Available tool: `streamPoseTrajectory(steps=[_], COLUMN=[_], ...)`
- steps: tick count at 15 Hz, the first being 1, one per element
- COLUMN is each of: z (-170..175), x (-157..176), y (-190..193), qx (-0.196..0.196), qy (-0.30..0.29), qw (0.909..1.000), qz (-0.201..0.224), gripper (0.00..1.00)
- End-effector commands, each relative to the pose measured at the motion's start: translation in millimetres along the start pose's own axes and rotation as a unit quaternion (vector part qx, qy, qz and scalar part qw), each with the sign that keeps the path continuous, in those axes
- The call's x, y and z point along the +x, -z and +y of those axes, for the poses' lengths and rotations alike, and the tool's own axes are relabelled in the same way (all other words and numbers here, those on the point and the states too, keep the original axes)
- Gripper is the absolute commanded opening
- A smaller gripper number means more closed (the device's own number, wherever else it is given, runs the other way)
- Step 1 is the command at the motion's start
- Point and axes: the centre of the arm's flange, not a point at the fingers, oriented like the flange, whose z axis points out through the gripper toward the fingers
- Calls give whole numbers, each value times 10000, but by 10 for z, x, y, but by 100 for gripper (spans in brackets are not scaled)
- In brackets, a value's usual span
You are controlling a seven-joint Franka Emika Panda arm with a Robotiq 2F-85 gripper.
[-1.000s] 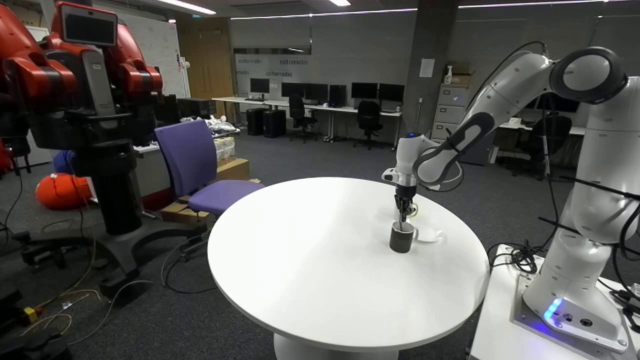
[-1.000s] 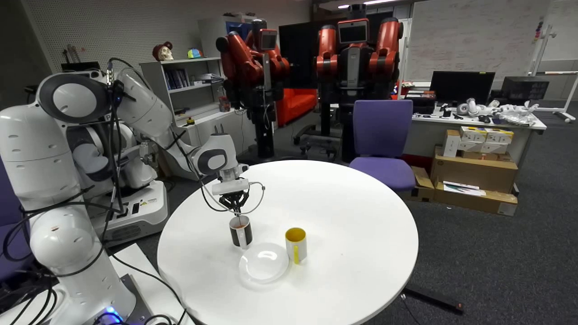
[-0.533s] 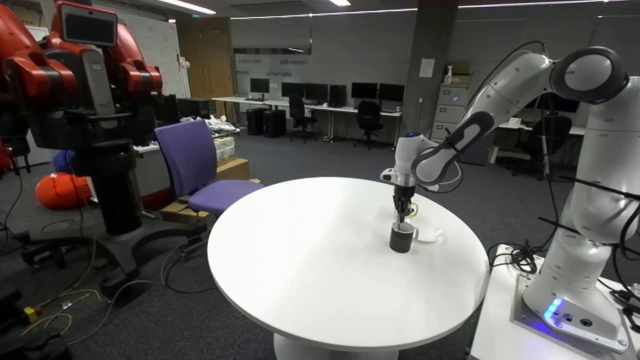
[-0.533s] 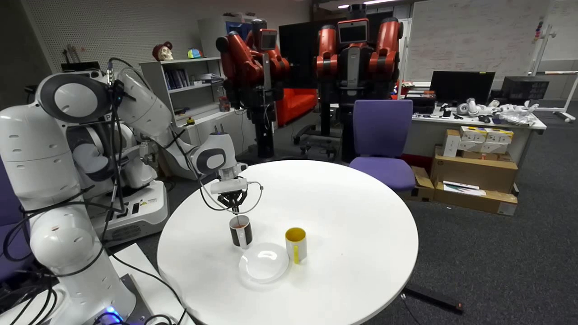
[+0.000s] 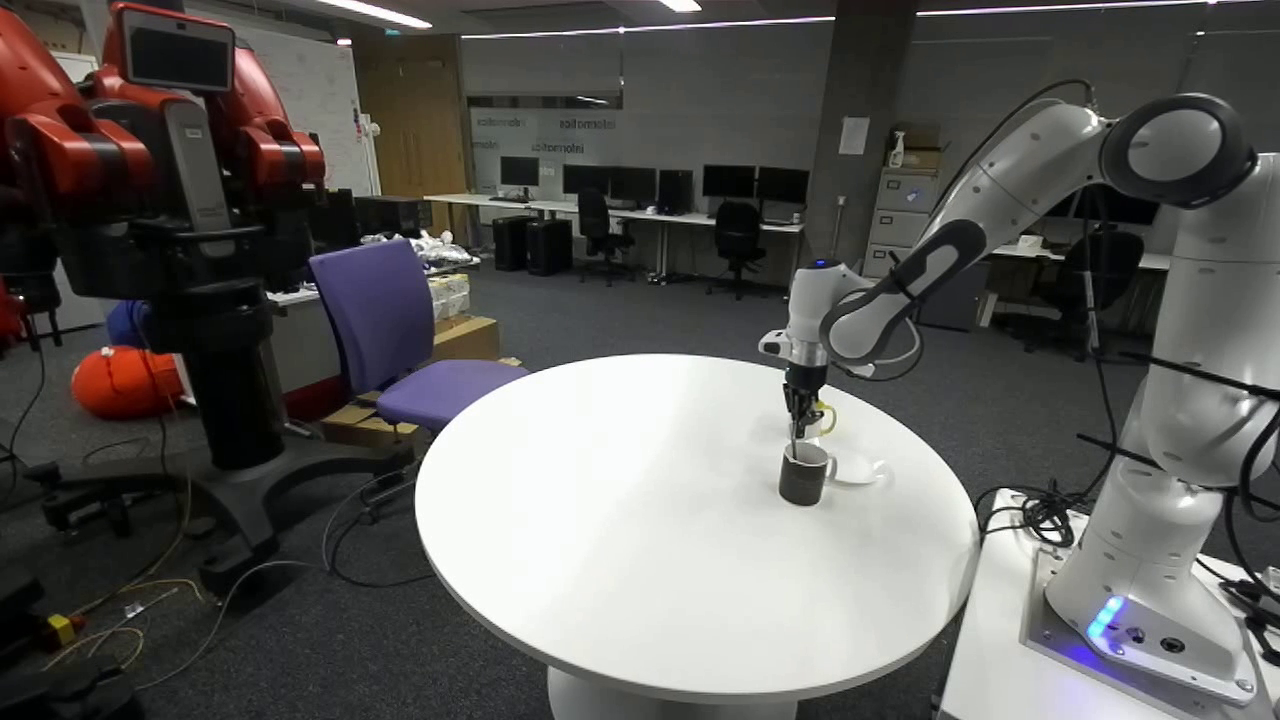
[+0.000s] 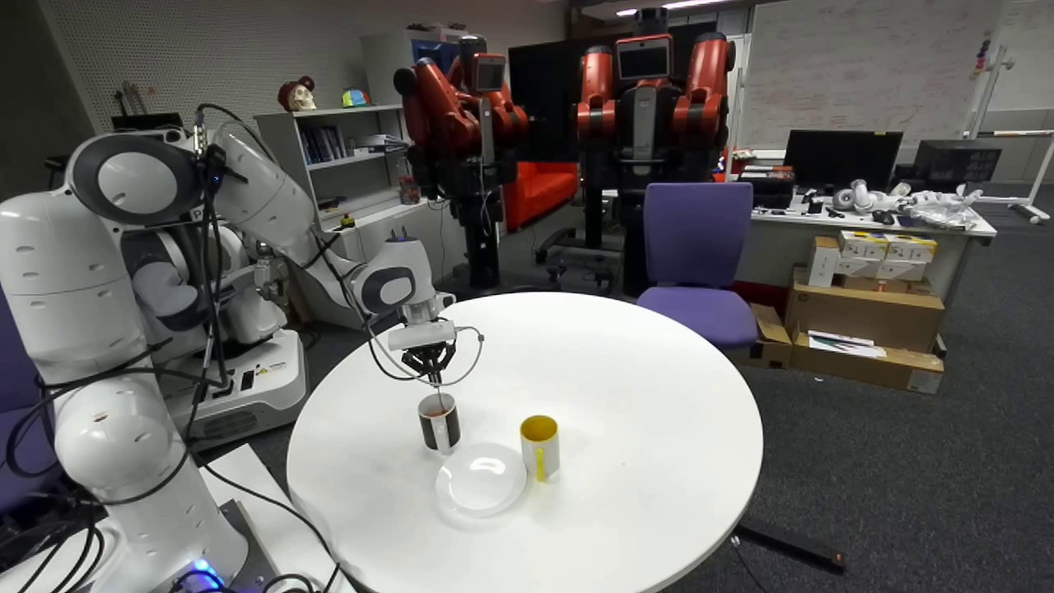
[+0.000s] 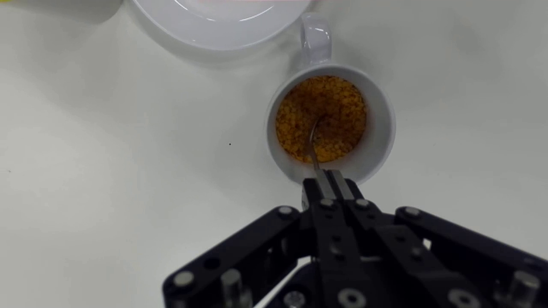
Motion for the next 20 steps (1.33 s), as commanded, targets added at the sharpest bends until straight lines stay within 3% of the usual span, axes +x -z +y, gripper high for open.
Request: streamPoseTrajectory(steps=[1, 10, 20], z=[28, -44, -58], x=[-61, 77, -79], y=[-11, -49, -56], qx=[-40, 38, 60], qy=[-33, 121, 13], qw=[10000, 9999, 9999], qz=[-55, 8, -105], gripper=[0, 0, 0])
